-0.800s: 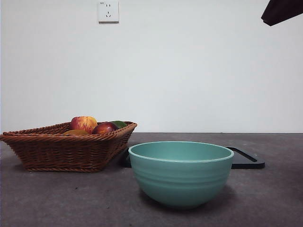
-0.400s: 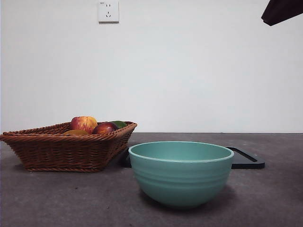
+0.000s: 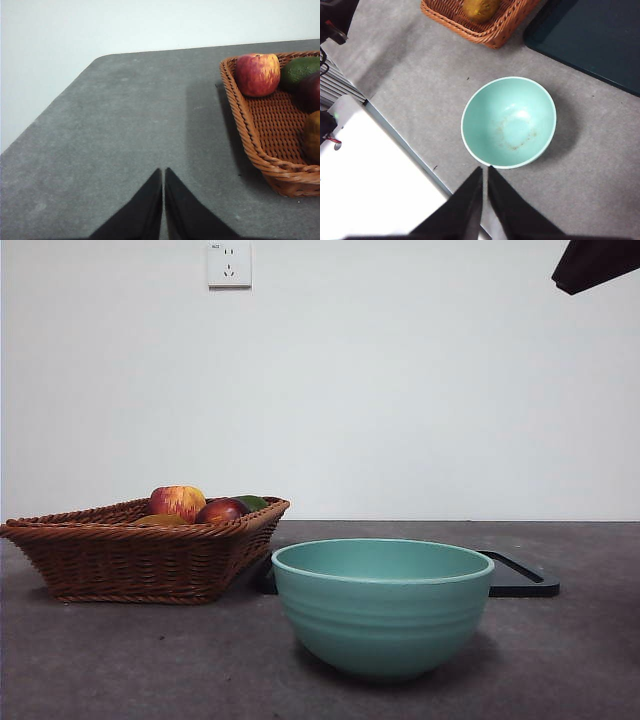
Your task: Pick up the wifruite, put it on the bowl, pick up the plate, put it on desk
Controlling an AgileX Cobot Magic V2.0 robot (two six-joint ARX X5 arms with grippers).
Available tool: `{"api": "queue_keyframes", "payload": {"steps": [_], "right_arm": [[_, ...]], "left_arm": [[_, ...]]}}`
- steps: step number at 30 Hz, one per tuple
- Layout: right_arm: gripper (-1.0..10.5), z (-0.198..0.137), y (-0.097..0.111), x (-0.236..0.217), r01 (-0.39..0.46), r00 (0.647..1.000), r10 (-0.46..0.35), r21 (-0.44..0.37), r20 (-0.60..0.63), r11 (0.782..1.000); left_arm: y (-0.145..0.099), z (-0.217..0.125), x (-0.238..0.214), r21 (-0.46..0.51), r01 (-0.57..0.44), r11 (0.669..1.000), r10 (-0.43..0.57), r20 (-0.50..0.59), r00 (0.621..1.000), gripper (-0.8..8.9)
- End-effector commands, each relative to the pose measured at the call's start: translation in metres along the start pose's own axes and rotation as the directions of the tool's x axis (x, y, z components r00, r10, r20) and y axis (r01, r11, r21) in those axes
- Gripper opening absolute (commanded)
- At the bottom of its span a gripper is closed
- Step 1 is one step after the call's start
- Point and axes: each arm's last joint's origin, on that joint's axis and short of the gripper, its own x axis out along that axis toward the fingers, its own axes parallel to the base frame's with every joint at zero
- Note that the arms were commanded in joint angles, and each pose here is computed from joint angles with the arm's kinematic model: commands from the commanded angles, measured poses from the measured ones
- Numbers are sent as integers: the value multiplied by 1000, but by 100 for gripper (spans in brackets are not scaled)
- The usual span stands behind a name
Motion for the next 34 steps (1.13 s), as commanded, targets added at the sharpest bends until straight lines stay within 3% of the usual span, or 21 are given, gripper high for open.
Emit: {"api": "queue_keyframes", "payload": {"steps": [1, 30, 34], "right_arm": [[6, 4, 3, -2, -11, 1000, 11, -22, 16, 1000], [6, 5, 3, -2, -11, 1000, 12, -27, 24, 1000], [6, 6, -2, -11, 64, 994, -52, -123, 97, 990]], "left_arm": [[0, -7, 2, -10, -3, 1000, 2, -25, 1000, 7], [0, -7, 2, -10, -3, 1000, 2, -25, 1000, 7], [0, -7, 2, -10, -3, 1000, 2, -25, 1000, 7]]}}
